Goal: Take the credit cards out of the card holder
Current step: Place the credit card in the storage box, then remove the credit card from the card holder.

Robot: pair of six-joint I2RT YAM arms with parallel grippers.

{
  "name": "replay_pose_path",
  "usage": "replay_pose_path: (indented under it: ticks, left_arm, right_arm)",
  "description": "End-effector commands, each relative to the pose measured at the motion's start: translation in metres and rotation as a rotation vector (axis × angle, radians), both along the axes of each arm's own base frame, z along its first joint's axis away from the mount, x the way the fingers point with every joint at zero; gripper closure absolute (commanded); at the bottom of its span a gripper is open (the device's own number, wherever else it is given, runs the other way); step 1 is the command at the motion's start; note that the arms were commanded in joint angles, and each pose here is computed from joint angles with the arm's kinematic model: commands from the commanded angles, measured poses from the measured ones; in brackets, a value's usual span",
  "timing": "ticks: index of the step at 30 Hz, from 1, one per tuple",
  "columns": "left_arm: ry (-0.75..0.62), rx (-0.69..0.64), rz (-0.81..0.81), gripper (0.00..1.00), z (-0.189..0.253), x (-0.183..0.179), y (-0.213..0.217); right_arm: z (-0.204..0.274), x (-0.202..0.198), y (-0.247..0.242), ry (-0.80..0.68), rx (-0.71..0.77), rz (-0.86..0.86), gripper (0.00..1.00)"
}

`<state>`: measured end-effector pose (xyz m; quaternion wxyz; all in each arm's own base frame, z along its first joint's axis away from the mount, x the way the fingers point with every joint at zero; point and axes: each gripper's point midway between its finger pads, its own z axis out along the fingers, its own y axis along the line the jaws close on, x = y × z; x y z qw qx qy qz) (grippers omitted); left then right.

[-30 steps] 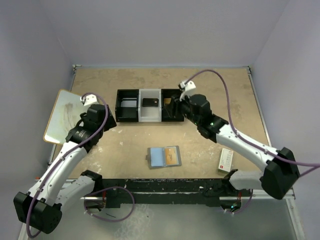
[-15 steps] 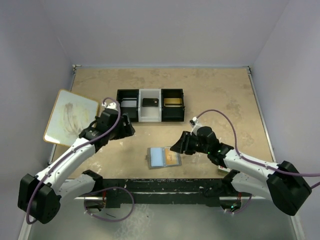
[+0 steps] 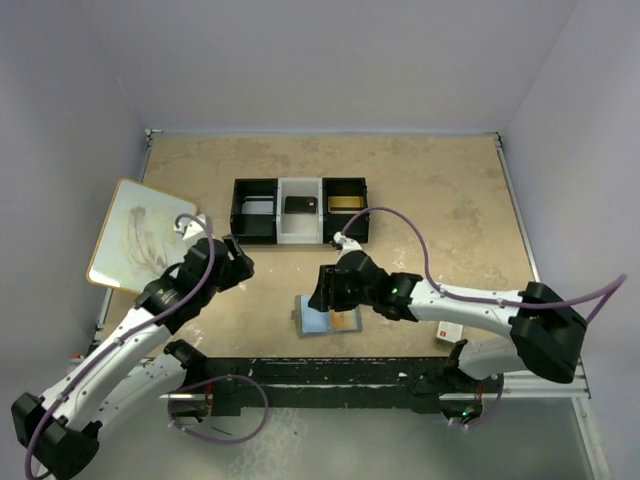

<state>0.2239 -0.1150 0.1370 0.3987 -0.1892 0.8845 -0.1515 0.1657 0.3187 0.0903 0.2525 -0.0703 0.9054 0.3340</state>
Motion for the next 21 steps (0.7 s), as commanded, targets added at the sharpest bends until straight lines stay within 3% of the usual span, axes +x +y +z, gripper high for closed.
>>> replay_pose_path:
  ticks: [1,14,21]
  left_arm:
    - [-0.124,0.064,0.181,0.35,0.045,0.004,0.041]
    - [-0.216,0.195,0.216,0.26,0.085,0.001,0.071]
    - [-0.230,0.189,0.244,0.24,0.084,-0.001,0.076]
  right_arm:
    - [-0.014,0.010,-0.005,-0.030,-0.150,-0.062,0.49]
    - [-0.056,-0.002,0.015,0.005,-0.395,-0.004,0.37]
    - [-0.081,0.001,0.009,0.023,-0.536,-0.034,0.31]
